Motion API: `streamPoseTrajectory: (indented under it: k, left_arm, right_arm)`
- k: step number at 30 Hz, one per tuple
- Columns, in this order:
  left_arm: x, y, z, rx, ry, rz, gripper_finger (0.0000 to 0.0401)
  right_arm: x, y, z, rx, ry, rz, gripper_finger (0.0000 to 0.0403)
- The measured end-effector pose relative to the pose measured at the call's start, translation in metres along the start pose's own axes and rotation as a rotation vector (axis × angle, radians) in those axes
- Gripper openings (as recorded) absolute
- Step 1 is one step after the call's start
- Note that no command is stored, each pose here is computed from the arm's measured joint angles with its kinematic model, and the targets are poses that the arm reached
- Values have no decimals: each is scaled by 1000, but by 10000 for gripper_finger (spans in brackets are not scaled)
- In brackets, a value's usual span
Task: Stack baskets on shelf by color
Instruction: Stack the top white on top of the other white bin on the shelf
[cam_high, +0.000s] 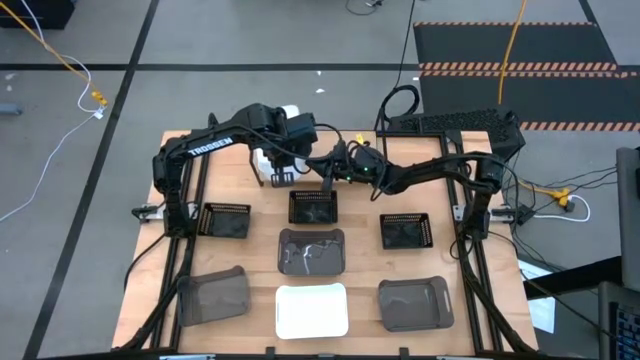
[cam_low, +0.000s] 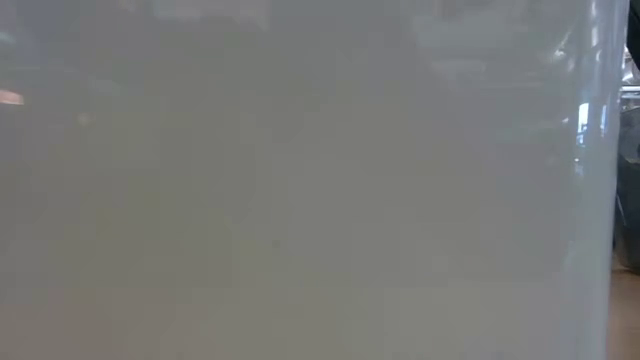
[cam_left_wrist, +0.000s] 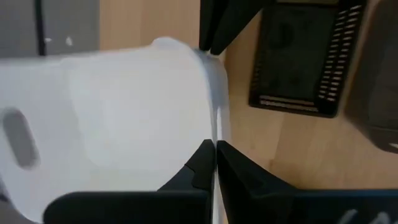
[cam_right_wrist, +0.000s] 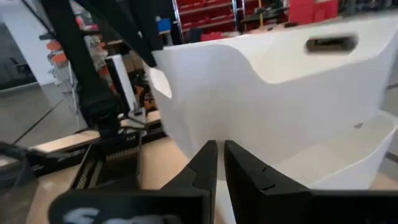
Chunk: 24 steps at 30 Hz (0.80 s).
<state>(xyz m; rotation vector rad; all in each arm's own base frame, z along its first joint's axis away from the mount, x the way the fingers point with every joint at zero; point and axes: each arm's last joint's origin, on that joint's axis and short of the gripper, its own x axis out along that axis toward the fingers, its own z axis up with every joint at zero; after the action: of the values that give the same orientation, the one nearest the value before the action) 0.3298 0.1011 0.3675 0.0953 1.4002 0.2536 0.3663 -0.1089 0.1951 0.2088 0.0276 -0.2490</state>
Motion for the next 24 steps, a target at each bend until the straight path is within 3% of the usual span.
streamPoseTrajectory:
  k: [17,24]
  left_arm:
    - [3,16,-3,10,4,17,9]
    - [32,22,-7,23,94,40,10]
  right_arm:
    - [10,-2,-22,-5,34,-45,22]
    - [9,-2,-20,-23,35,-49,22]
